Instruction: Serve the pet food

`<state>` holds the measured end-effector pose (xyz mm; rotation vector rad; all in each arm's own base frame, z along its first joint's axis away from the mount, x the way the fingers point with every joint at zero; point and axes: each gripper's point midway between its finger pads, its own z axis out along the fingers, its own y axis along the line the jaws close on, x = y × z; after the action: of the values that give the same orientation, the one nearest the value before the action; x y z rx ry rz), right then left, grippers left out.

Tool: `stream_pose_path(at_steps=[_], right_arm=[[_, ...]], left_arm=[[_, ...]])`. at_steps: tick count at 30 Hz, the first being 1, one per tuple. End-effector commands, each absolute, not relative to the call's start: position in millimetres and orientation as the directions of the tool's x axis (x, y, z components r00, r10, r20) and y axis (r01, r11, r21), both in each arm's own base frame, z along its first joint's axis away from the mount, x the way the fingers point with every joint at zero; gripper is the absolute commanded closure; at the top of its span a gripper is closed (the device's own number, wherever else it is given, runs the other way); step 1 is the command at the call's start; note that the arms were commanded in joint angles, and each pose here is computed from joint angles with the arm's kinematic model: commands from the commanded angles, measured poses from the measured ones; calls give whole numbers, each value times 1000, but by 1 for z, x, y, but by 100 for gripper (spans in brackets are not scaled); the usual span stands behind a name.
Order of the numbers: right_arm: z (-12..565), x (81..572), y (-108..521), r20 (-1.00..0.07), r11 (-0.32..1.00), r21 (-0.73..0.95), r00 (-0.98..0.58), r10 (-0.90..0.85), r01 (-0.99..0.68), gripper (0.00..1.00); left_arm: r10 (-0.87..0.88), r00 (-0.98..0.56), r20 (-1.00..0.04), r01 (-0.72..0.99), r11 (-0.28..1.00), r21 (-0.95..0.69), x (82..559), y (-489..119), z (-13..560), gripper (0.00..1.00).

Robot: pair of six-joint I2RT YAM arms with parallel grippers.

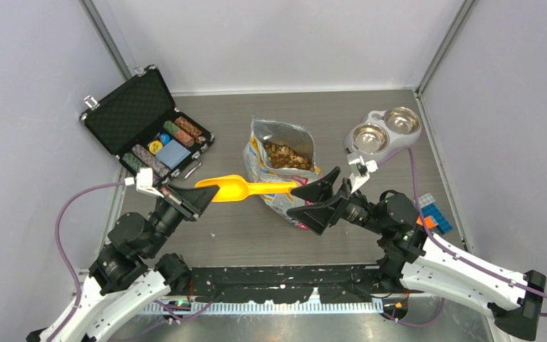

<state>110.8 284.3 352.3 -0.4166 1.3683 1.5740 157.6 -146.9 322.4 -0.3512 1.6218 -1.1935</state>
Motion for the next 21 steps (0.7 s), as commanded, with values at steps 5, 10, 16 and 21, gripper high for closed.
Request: stream_pose_path(at_steps=[5, 10, 16, 21], right_arm=[[355, 119, 255, -770, 224, 566, -412, 487, -793, 2], [353, 124, 262, -782, 243, 563, -416, 464, -790, 2], [363, 127, 279, -789, 211, 550, -421, 447, -808, 2], [369, 126, 285, -774, 174, 556, -430, 464, -813, 4]], left_arm=[[-779, -330, -533, 330, 433, -839, 159, -130, 345, 100], [-774, -365, -517, 383, 382, -841, 154, -141, 357, 100], [-740, -433, -514, 414, 343, -843, 150, -160, 364, 100], [-732, -467, -496, 399, 326, -857, 153, -170, 358, 100]])
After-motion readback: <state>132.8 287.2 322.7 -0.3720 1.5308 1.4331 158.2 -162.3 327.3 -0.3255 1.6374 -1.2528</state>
